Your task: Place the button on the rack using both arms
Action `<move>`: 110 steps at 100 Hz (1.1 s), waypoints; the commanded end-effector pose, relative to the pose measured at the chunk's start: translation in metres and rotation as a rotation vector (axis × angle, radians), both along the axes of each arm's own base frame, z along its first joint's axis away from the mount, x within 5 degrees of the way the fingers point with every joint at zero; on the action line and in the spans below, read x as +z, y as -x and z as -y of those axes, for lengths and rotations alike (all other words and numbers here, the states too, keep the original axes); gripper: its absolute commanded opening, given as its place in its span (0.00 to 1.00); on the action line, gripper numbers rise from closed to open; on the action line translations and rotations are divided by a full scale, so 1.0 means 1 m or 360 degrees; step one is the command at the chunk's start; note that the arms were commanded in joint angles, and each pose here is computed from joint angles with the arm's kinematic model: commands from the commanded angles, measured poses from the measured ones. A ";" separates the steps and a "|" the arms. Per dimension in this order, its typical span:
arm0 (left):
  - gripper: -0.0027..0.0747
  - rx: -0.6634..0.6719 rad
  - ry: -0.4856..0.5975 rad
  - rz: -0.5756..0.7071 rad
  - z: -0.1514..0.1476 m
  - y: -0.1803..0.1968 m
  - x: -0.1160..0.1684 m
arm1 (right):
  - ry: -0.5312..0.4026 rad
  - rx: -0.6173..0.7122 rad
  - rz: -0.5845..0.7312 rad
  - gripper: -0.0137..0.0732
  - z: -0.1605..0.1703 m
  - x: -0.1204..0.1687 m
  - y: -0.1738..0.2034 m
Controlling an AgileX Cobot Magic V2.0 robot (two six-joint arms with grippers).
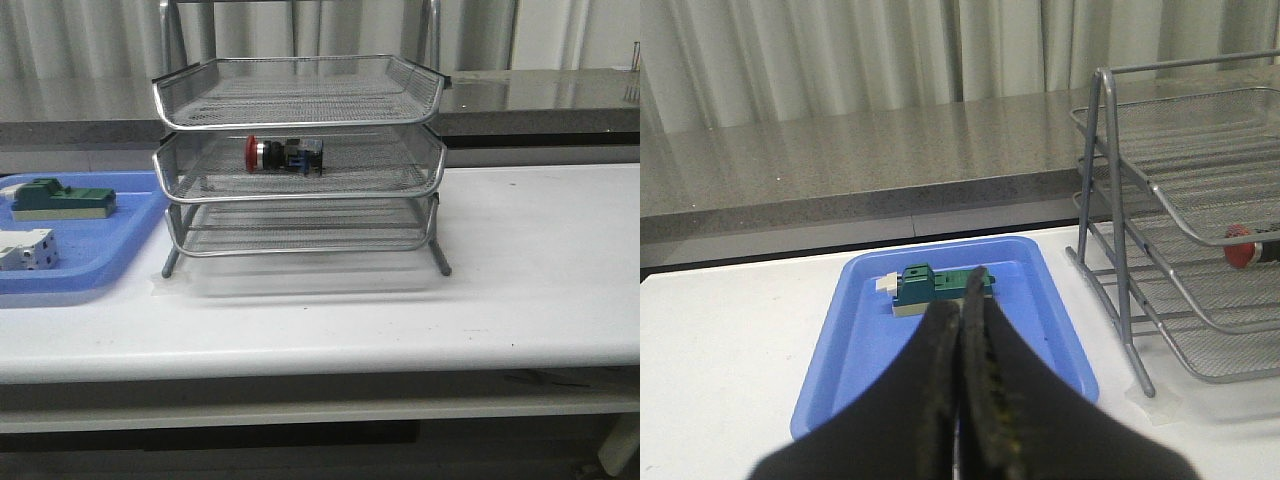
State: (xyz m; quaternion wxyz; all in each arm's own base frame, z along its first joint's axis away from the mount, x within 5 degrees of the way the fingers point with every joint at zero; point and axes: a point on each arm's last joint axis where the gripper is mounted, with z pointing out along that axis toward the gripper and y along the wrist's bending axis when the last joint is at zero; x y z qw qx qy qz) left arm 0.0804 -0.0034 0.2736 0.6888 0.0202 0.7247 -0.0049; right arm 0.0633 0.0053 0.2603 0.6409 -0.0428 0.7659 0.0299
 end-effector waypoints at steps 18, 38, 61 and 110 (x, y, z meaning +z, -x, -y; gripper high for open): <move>0.01 0.0055 0.0040 0.0150 -0.003 0.000 0.016 | -0.0116 -0.0112 0.0292 0.09 0.004 -0.021 0.010; 0.01 0.0055 0.0040 0.0150 -0.003 0.000 0.016 | -0.0159 -0.0103 0.0362 0.09 0.003 -0.044 0.011; 0.01 0.0055 0.0040 0.0150 -0.003 0.000 0.016 | -0.0160 -0.0100 0.0351 0.09 0.003 -0.058 0.008; 0.01 0.0055 0.0040 0.0150 -0.003 0.000 0.016 | -0.0159 -0.0100 0.0351 0.09 0.003 -0.058 0.008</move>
